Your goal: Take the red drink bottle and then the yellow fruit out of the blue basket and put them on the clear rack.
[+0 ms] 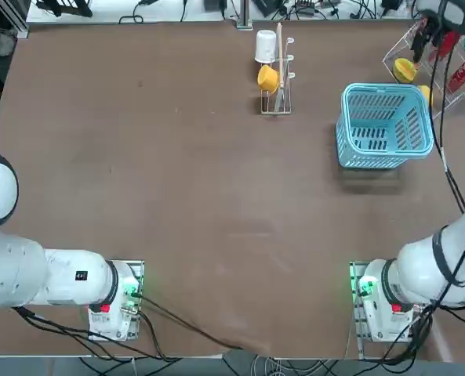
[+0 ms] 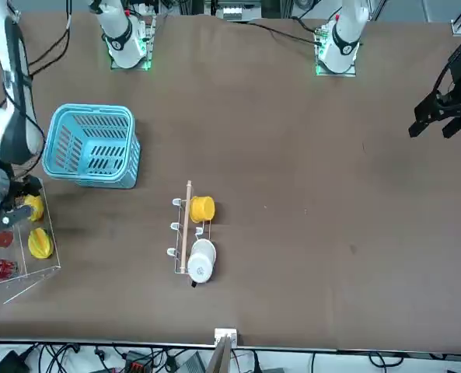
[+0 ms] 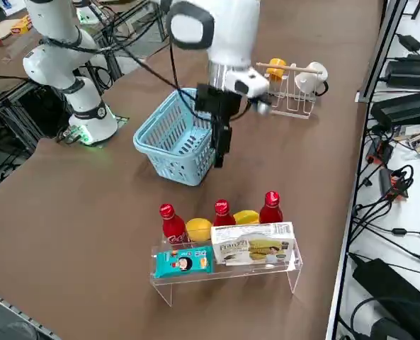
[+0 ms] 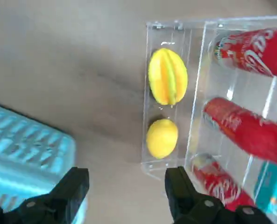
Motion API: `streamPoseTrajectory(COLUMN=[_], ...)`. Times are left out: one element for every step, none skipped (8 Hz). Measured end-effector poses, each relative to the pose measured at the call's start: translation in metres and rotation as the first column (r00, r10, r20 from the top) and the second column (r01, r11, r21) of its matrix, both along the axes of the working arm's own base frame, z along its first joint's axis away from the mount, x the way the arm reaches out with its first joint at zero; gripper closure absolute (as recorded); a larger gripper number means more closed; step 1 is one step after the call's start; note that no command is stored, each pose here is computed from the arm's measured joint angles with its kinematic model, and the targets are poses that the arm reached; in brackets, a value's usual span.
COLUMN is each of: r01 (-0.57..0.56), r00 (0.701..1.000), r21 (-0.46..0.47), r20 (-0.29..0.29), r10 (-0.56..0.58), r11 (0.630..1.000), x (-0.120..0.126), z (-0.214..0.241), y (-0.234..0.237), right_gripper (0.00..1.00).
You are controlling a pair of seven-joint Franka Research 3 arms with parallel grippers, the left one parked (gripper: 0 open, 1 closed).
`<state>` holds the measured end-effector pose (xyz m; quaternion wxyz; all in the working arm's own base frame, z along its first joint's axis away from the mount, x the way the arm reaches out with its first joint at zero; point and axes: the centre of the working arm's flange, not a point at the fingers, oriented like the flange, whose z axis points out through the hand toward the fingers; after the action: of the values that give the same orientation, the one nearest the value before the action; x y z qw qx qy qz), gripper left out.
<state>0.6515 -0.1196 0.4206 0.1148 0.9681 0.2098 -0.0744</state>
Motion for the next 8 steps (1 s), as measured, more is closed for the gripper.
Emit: streamPoseTrajectory(r01=[0.082,0.148,0.193,0.231,0.265,0.297,0.324,0.342], r00=[0.996,0.987,0.976,0.966,0.955,0.944,0.932,0.925], r21=[0.066,0.131,0.166,0.176,0.178,0.18,0.183,0.183], r20=[0.026,0.044,0.064,0.08,0.087,0.095,0.105,0.107], r10=[-0.084,-0.155,-0.206,-0.248,-0.283,-0.317,-0.346,-0.364], r11=[0.994,0.98,0.967,0.957,0.948,0.938,0.928,0.922], x=[-0.008,-0.017,-0.023,-0.029,-0.036,-0.044,-0.054,-0.066], z=[0.026,0.05,0.07,0.088,0.106,0.124,0.144,0.162], y=[0.006,0.013,0.02,0.031,0.049,0.068,0.089,0.108], right_gripper=[0.0,0.0,0.0,0.0,0.0,0.0,0.0,0.0])
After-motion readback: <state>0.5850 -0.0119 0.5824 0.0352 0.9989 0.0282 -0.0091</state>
